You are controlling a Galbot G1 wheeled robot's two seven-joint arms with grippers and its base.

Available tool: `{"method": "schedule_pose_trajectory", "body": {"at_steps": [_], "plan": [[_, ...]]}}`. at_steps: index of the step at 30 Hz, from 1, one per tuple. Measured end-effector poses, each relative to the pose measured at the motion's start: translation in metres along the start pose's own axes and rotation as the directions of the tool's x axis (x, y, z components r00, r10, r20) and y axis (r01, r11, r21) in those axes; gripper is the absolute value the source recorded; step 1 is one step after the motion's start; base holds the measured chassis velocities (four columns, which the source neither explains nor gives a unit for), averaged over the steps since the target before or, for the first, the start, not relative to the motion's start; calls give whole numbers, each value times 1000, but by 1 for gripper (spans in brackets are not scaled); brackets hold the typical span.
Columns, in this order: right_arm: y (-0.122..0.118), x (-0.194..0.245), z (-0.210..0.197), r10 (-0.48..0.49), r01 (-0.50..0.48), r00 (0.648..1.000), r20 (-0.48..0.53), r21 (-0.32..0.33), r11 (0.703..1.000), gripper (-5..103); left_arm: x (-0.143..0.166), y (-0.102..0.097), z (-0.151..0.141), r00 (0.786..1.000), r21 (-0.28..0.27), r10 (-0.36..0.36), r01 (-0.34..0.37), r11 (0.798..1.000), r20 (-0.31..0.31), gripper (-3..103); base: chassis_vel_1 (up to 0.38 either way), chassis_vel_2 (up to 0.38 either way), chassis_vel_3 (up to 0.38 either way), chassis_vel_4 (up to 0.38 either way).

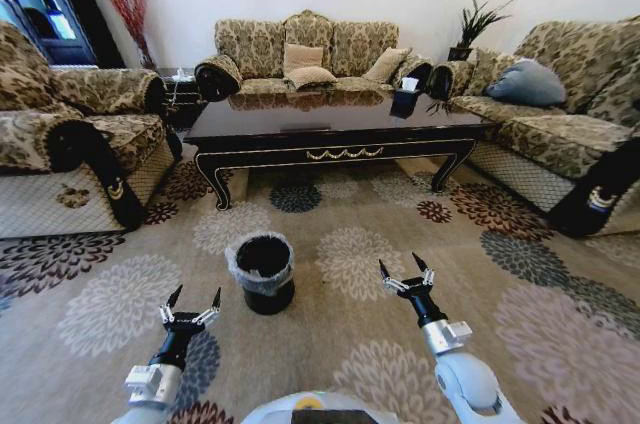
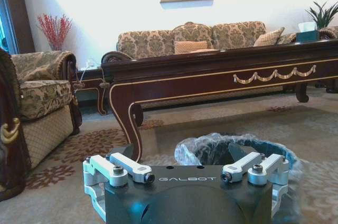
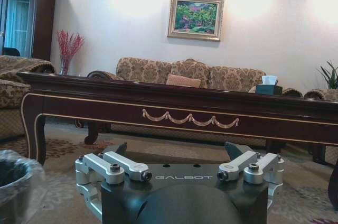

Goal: Move to the front of the table and pick up the trash from the floor, then place it into the trash bin.

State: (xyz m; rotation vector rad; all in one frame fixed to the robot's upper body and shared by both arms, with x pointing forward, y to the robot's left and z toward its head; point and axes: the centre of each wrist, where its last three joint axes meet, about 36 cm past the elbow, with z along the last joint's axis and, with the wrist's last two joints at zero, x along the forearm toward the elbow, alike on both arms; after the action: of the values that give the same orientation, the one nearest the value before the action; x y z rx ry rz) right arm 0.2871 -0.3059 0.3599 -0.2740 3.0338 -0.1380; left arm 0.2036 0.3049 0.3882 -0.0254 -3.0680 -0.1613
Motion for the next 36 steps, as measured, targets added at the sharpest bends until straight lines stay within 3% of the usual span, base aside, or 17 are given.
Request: {"method": "schedule_pose_trajectory", "body": {"at_steps": [36], "plan": [[0,0,0,0,0,1000,0,0,1000,100,0,0,0,1000,0,-1,1,1000,0,100,172,-168,-175,171]]}}
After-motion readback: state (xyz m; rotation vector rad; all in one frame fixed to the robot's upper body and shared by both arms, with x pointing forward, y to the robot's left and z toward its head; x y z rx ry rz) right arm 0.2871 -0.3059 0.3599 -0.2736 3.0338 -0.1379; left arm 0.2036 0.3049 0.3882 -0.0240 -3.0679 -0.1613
